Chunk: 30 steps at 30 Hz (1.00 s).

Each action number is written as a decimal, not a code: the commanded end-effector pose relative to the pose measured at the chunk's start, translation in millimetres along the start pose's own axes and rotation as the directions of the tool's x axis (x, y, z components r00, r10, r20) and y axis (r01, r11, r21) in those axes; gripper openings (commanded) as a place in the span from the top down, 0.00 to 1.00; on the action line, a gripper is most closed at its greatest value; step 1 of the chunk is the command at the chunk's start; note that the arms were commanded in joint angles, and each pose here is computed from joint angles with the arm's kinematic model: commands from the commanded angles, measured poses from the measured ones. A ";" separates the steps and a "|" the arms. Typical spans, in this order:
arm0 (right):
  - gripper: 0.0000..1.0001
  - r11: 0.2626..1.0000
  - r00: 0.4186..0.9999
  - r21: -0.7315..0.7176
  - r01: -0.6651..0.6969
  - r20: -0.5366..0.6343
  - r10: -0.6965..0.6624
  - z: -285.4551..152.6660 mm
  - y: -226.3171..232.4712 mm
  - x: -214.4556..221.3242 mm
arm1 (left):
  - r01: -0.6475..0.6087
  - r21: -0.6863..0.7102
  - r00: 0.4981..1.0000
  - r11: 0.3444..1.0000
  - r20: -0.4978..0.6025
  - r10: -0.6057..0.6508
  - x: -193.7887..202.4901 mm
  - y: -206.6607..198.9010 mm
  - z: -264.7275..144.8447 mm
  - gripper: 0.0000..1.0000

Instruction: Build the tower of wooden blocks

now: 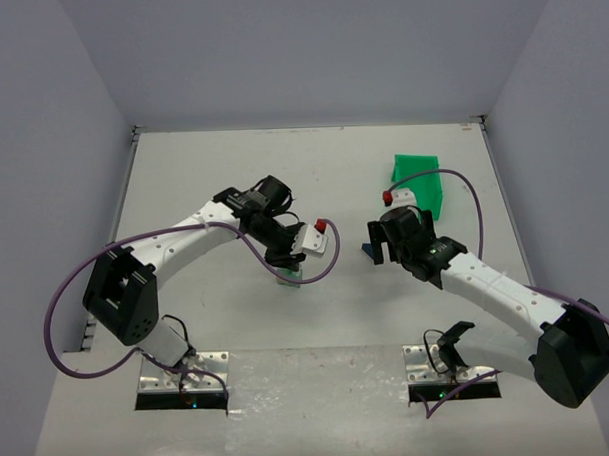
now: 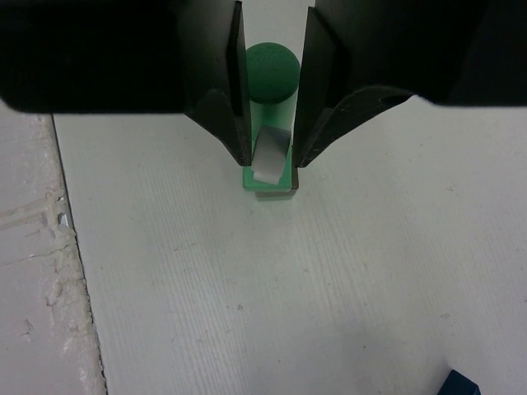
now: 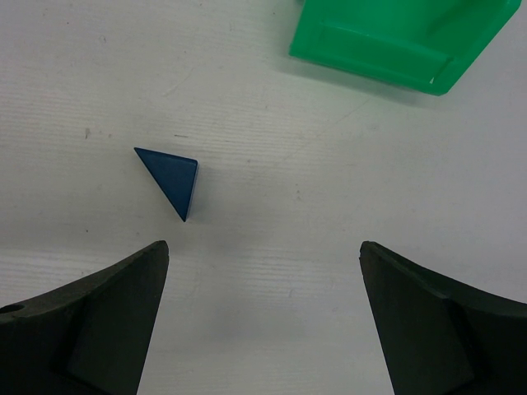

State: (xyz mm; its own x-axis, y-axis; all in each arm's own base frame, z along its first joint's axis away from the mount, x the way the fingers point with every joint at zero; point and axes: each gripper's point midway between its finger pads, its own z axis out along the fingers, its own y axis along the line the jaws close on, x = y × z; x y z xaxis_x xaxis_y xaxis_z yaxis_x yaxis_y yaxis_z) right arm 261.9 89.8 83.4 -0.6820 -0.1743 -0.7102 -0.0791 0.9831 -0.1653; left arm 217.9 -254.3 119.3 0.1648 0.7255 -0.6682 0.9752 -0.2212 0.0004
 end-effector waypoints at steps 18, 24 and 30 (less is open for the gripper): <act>0.01 1.000 0.998 0.019 -0.019 0.054 0.018 -3.9 -3.3 -21.9 | -0.047 -0.039 0.997 0.998 0.062 0.050 -21.9 6.2 -16.7 0.68; 0.01 1.000 0.999 0.015 -0.015 0.049 0.015 -3.3 -2.2 -21.5 | -0.053 -0.039 0.995 0.998 0.085 0.056 -29.0 6.6 -19.1 0.57; 0.01 1.000 0.999 0.002 -0.010 0.047 0.010 -3.6 -0.2 -21.3 | -0.055 -0.043 0.993 0.998 0.104 0.059 -35.8 7.2 -22.4 0.35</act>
State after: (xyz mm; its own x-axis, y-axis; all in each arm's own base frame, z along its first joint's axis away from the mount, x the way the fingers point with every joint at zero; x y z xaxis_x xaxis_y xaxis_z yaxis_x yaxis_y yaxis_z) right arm 261.9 89.1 83.5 -0.6815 -0.1821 -0.7088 -0.0828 0.9815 -0.1726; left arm 217.7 -256.9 126.3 0.1594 0.7145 -0.6813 0.9761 -0.2175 0.0002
